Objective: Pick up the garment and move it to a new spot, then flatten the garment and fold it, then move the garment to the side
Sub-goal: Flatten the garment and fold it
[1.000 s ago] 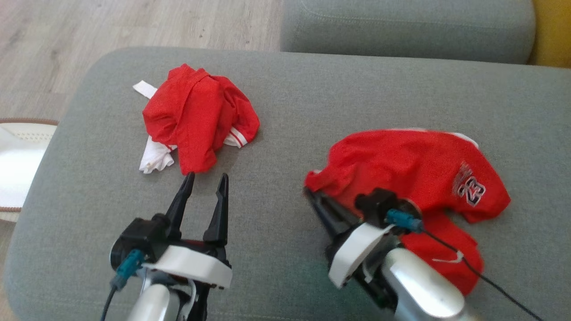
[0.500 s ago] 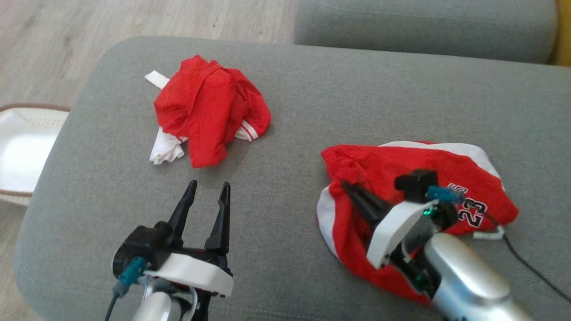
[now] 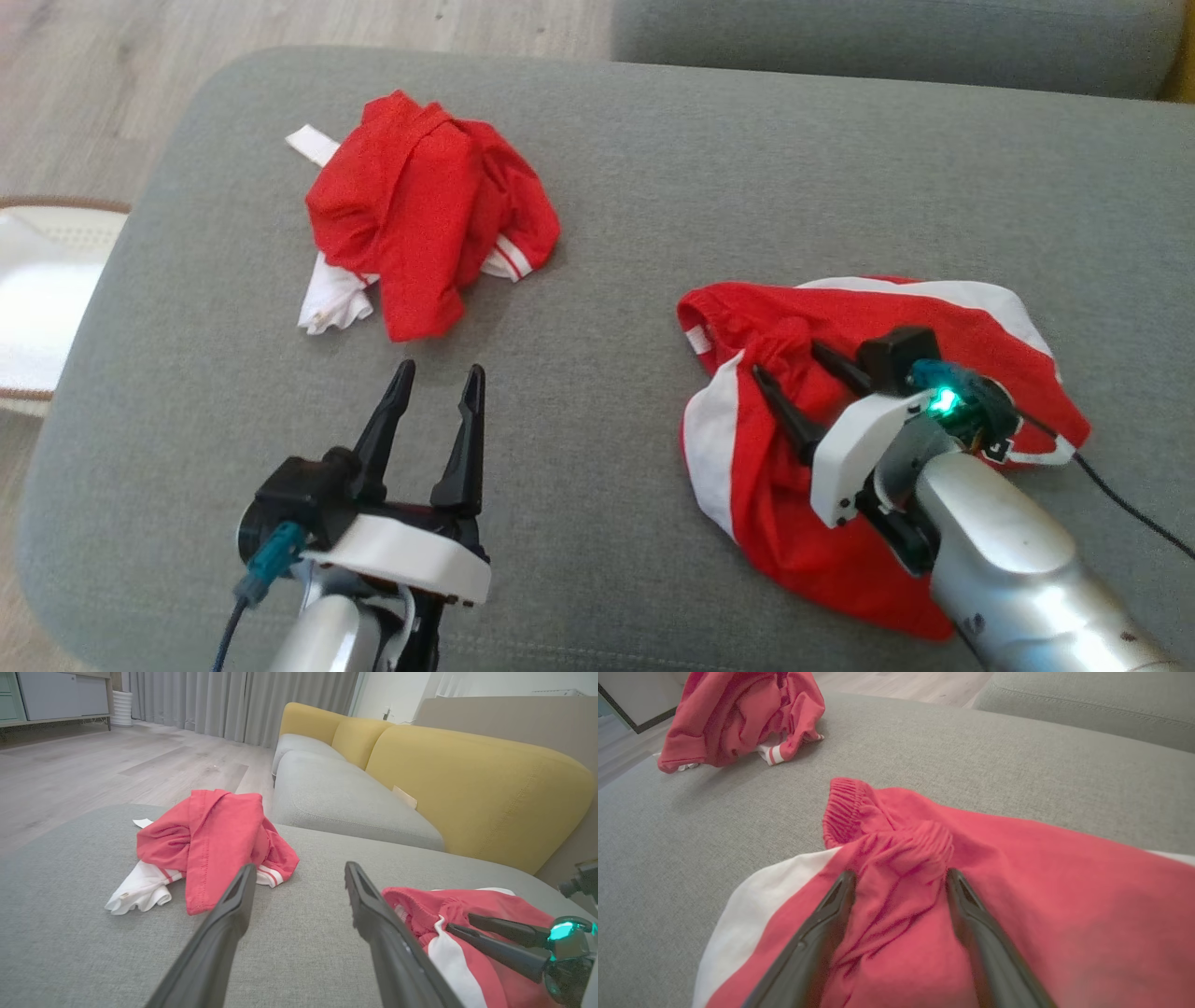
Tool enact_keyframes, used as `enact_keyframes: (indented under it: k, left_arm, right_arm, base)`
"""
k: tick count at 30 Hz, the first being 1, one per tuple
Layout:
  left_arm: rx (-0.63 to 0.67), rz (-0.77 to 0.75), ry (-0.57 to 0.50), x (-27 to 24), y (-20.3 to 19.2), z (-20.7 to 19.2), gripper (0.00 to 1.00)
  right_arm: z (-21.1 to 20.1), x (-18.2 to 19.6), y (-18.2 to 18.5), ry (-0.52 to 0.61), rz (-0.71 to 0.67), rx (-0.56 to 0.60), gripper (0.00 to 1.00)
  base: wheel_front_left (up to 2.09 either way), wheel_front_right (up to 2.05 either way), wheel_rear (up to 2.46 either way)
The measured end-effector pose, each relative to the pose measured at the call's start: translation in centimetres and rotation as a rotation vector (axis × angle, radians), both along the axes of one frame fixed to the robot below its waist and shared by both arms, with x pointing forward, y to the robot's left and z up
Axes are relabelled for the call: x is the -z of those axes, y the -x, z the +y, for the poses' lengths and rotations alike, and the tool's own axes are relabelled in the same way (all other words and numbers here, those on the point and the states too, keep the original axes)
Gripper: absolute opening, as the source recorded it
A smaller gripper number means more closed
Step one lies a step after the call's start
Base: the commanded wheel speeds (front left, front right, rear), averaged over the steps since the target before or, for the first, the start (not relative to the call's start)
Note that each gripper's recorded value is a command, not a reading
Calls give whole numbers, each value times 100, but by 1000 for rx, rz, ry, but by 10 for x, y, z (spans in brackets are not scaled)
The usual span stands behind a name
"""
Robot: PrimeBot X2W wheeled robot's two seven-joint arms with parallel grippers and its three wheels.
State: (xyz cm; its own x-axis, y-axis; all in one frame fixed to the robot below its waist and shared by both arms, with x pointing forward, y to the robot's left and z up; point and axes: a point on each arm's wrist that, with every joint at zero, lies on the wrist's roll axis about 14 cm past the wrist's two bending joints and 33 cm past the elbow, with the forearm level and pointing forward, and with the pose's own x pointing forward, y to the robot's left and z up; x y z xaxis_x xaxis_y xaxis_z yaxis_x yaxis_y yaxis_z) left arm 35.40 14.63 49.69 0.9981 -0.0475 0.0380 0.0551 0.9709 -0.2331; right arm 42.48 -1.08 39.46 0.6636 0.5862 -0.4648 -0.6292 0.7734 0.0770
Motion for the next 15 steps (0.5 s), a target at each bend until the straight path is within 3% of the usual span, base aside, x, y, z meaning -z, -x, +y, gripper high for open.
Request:
enact_keyframes:
  k: [7, 15]
  left_arm:
    - [29, -19, 2, -5, -5, -8, 100]
    - [74, -47, 8, -14, -10, -23, 100]
  right_arm:
    - [-7, -19, -2, -59, -86, 57, 100]
    - [-49, -48, 0, -162, -199, 225, 100]
  base:
    - [0, 0, 0]
    - [0, 0, 0]
